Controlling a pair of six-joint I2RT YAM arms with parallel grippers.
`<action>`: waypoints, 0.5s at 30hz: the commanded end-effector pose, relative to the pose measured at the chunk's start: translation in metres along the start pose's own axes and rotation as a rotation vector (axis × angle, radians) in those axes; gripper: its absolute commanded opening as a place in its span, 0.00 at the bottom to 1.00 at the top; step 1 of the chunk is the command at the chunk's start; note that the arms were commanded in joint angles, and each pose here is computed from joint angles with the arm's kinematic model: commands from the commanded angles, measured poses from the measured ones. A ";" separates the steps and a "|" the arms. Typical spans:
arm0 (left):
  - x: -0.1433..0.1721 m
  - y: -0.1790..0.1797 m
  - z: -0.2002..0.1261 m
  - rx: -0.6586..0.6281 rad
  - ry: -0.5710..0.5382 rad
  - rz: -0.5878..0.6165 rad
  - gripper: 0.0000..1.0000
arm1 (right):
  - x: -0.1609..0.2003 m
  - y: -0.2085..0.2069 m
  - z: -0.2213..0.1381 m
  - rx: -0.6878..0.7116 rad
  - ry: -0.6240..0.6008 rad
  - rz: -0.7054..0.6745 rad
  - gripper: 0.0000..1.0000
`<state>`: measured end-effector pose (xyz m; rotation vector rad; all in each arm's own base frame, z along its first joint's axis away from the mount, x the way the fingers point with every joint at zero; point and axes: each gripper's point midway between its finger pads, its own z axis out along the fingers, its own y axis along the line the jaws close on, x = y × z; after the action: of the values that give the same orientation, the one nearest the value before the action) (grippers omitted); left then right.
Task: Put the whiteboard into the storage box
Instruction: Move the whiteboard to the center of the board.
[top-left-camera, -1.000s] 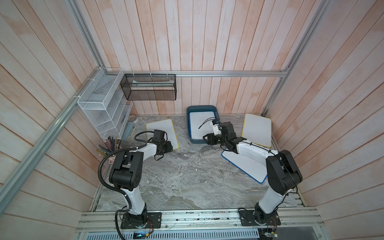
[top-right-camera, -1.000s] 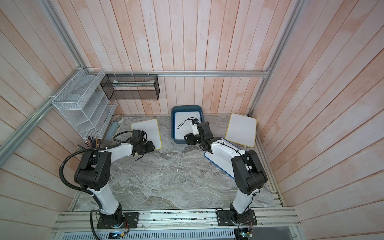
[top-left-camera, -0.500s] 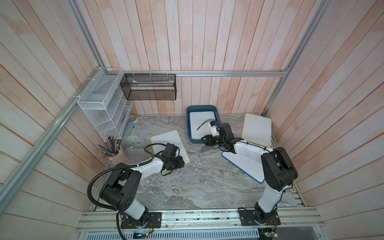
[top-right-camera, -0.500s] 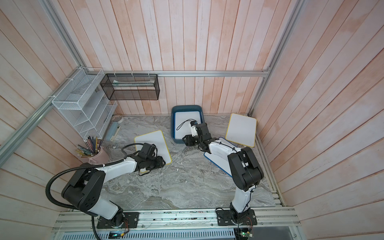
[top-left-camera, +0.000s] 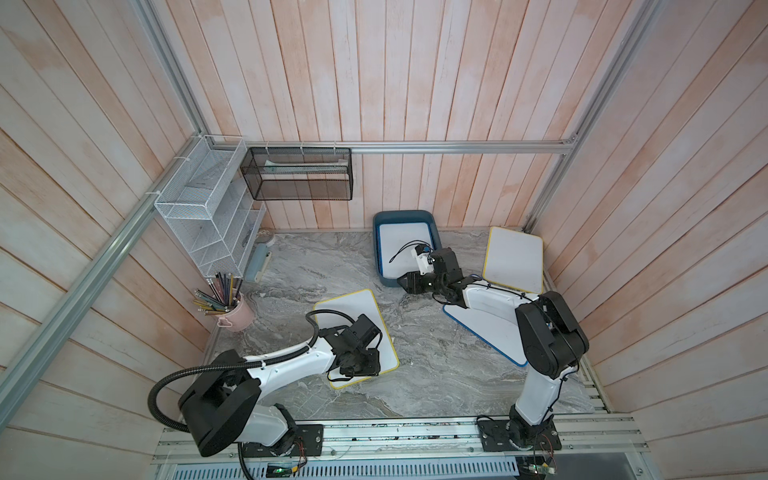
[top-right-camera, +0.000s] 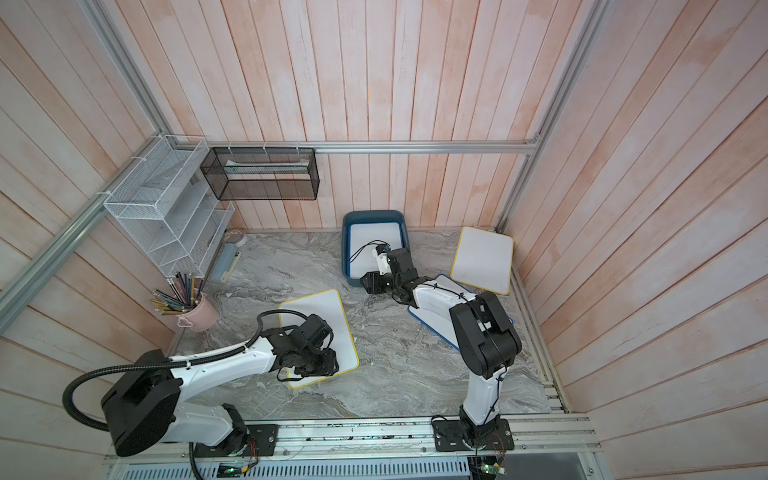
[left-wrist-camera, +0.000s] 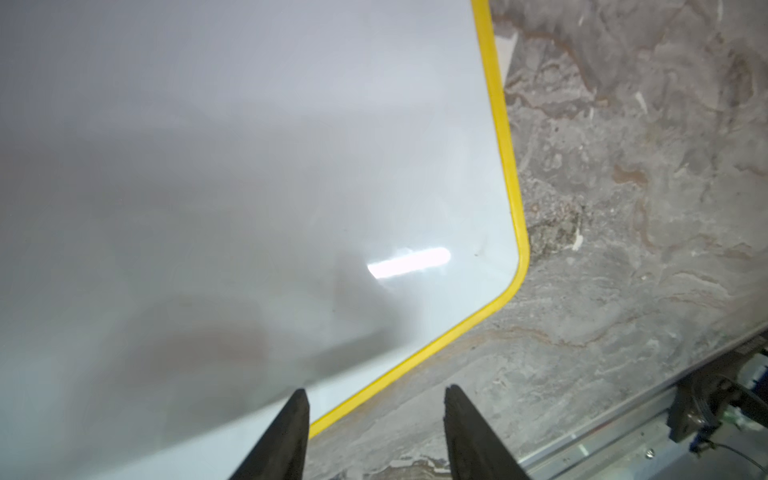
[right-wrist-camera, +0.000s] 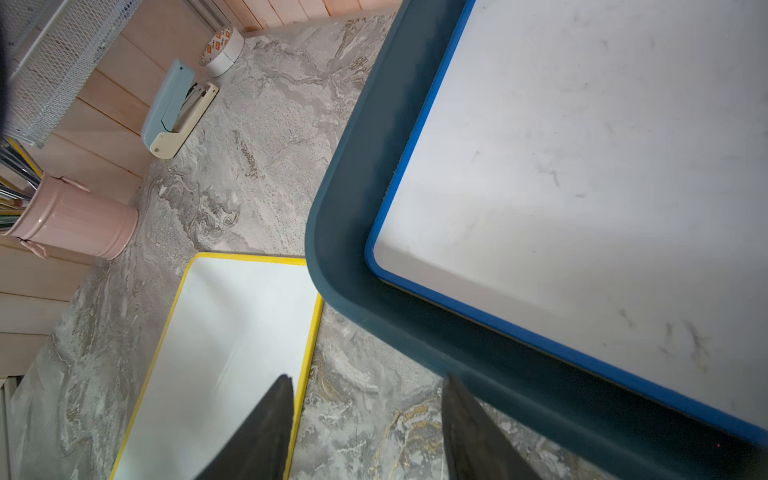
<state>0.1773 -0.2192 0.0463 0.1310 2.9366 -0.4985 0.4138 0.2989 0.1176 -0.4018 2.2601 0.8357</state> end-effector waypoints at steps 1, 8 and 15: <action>-0.026 0.019 -0.028 -0.106 -0.117 -0.015 0.56 | -0.001 0.013 0.005 -0.041 0.001 0.001 0.58; -0.069 0.060 -0.051 -0.104 -0.219 -0.152 0.56 | 0.024 0.037 0.018 -0.067 0.075 -0.034 0.58; -0.077 0.115 -0.065 -0.072 -0.296 -0.364 0.58 | 0.056 0.050 0.026 -0.091 0.143 -0.024 0.58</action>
<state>0.2612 -0.1075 0.0908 -0.3970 2.6827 -0.3857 0.3721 0.3485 0.1041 -0.5389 2.2960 0.9072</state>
